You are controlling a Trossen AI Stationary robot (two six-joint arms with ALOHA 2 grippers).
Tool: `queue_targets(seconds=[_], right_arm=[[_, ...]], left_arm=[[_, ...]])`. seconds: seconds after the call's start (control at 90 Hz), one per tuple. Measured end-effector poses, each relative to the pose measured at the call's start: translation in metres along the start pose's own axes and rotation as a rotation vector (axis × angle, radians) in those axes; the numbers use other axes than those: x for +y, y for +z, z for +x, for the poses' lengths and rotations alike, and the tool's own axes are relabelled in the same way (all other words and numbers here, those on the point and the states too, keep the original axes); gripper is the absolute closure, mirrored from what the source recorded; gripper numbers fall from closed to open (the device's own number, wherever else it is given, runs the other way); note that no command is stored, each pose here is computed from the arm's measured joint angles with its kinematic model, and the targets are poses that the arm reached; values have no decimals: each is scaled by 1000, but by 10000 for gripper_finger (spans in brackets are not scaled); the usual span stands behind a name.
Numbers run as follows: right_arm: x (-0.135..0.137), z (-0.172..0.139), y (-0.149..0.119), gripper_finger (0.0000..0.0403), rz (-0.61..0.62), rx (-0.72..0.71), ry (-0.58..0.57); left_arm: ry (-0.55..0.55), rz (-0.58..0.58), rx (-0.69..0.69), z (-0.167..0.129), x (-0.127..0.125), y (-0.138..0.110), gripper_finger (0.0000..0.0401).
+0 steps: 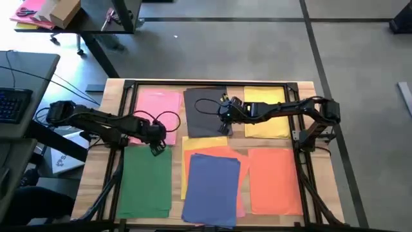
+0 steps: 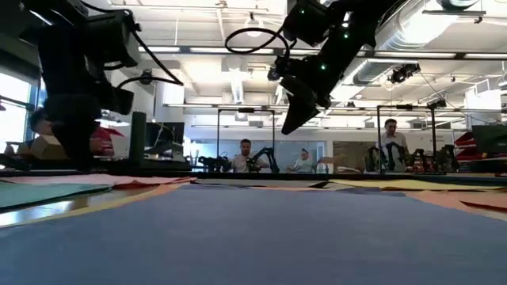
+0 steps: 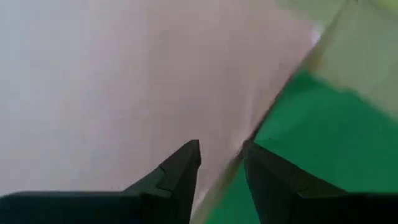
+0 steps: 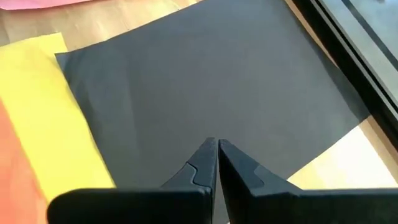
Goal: Organize paper
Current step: Adjust the stacked colored papers
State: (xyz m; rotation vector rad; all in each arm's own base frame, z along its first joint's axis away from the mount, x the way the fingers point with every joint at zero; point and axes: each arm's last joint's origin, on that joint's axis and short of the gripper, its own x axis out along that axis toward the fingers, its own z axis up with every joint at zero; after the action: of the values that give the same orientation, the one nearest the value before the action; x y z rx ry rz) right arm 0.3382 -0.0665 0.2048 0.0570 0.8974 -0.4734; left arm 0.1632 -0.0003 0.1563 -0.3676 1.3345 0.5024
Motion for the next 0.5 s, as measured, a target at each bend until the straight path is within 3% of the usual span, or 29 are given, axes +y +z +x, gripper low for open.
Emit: queue_targets(seconds=[0.211, 0.5], right_arm=[[0, 0, 0, 403, 9, -1, 2], [0, 0, 0, 403, 17, -4, 1]], left_arm=[[7, -95, 141, 14, 11, -20, 286], [32, -160, 163, 17, 20, -21, 286]])
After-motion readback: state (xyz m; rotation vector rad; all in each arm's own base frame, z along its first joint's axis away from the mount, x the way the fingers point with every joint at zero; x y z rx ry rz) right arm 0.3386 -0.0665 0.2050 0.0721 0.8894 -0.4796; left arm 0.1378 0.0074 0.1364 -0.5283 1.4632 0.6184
